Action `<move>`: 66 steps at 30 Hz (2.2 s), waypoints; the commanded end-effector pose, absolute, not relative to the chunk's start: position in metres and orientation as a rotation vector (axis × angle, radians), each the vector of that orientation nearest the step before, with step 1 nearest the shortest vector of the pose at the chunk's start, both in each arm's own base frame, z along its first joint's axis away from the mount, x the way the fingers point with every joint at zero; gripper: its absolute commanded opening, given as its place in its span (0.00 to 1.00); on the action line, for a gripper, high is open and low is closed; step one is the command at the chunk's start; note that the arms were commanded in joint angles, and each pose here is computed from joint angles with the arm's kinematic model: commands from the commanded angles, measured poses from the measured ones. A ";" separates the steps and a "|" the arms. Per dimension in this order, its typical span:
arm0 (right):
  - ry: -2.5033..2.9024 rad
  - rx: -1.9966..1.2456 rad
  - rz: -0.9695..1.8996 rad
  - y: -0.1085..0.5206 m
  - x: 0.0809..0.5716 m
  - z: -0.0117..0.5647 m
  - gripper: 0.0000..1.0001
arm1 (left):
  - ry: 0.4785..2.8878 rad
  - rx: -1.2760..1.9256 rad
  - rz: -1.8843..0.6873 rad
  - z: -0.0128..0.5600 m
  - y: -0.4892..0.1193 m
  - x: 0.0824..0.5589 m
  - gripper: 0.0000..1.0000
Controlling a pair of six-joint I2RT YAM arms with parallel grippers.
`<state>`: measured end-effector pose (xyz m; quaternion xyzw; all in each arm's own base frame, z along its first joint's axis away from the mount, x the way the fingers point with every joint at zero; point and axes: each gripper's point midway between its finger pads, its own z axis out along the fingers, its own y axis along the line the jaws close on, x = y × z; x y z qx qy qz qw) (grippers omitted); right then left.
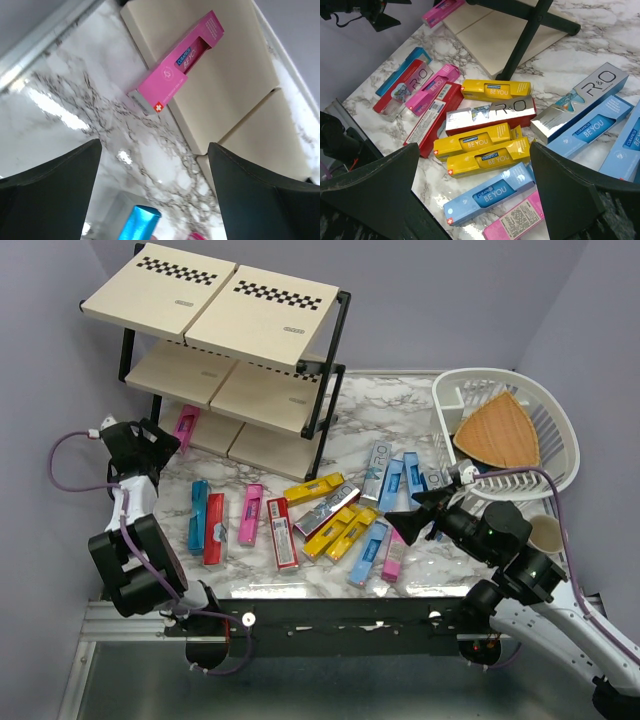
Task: Place and organize the toothpastes onto the shelf
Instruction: Place the toothpaste on the shelf, then adjust the toothpaste on the shelf.
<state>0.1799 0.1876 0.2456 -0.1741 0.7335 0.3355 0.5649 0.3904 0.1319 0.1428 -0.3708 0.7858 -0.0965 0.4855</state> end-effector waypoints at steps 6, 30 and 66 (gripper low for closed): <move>1.742 -0.370 0.752 0.184 0.186 0.240 1.00 | 1.837 -1.306 -0.386 0.104 0.133 0.402 0.93; 1.827 -0.370 0.683 0.187 0.199 0.220 1.00 | 1.778 -1.316 -0.553 0.103 0.144 0.489 0.76; 1.887 -0.420 0.718 0.196 0.193 0.215 1.00 | 1.975 -0.899 -0.134 0.161 0.068 0.363 0.99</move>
